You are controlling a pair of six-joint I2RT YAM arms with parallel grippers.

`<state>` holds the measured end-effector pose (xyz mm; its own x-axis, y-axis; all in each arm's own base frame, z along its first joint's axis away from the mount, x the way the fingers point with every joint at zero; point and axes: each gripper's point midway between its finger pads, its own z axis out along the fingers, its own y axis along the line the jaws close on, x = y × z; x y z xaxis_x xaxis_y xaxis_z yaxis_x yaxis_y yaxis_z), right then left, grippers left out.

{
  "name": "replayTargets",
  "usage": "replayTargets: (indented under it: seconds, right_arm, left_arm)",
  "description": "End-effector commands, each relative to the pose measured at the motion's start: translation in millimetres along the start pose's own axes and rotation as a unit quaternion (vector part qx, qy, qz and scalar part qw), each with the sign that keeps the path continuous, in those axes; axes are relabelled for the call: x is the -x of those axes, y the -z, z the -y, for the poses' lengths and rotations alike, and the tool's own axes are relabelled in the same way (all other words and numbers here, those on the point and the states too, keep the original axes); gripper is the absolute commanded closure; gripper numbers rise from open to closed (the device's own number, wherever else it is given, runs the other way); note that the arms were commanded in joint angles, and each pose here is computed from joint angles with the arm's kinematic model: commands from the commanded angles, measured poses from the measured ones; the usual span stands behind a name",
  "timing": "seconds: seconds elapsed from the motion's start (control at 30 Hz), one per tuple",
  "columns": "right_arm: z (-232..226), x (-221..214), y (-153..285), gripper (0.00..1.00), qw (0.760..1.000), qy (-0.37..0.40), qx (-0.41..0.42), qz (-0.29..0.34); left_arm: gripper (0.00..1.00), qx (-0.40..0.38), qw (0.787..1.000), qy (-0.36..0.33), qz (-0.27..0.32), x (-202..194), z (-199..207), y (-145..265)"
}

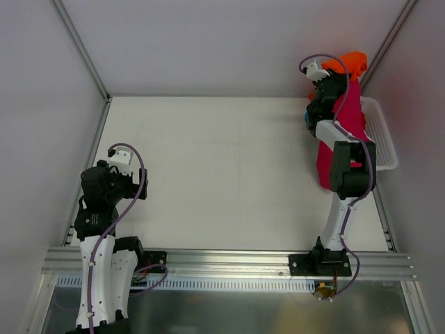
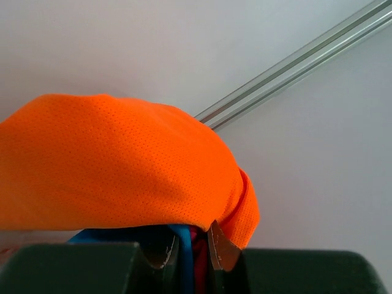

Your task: Fold and stack the t-shirts

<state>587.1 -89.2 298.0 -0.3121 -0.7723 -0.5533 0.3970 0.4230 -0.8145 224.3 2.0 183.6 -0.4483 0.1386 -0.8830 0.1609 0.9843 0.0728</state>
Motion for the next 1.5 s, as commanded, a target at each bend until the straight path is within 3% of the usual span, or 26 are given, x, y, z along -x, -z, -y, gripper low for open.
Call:
replayTargets:
  seconds: [0.0,0.1,0.13,0.27,0.43,0.57,0.83,1.1,1.3,1.47]
  right_arm:
    - [45,7,-14,1.0,0.998,-0.015,-0.065,0.0]
    - [39,-21,-29,1.0,0.995,0.039,-0.079,-0.046]
    - [36,-55,-40,1.0,0.991,0.063,-0.086,-0.083]
    - [59,-108,-62,1.0,0.973,0.127,-0.124,-0.145]
    - [150,-138,-69,1.0,0.958,0.111,-0.19,-0.184]
    - [234,-114,-64,1.0,0.958,0.047,-0.226,-0.17]
    - [367,-31,-38,1.0,0.942,0.035,-0.32,-0.094]
    - [385,-24,-23,1.0,0.921,0.114,-0.361,-0.091]
    - [354,-48,-22,1.0,0.924,0.136,-0.34,-0.112]
    - [361,-52,0,0.99,0.927,0.129,-0.331,-0.122]
  left_arm:
    - [0.01,-0.007,1.0,-0.007,0.014,8,2,5]
    - [0.01,-0.006,1.0,-0.007,0.016,8,2,6]
    - [0.01,-0.008,1.0,-0.008,0.017,8,2,6]
    - [0.01,-0.01,1.0,-0.009,0.02,9,4,7]
    - [0.01,-0.017,1.0,-0.008,0.016,8,5,5]
    - [0.01,-0.023,1.0,-0.006,0.011,6,7,3]
    - [0.01,-0.023,1.0,-0.007,0.014,8,7,4]
    - [0.01,-0.03,0.999,-0.01,0.017,8,10,6]
    - [0.01,-0.034,0.999,-0.009,0.018,8,11,6]
    - [0.01,-0.035,0.999,-0.011,0.02,9,12,6]
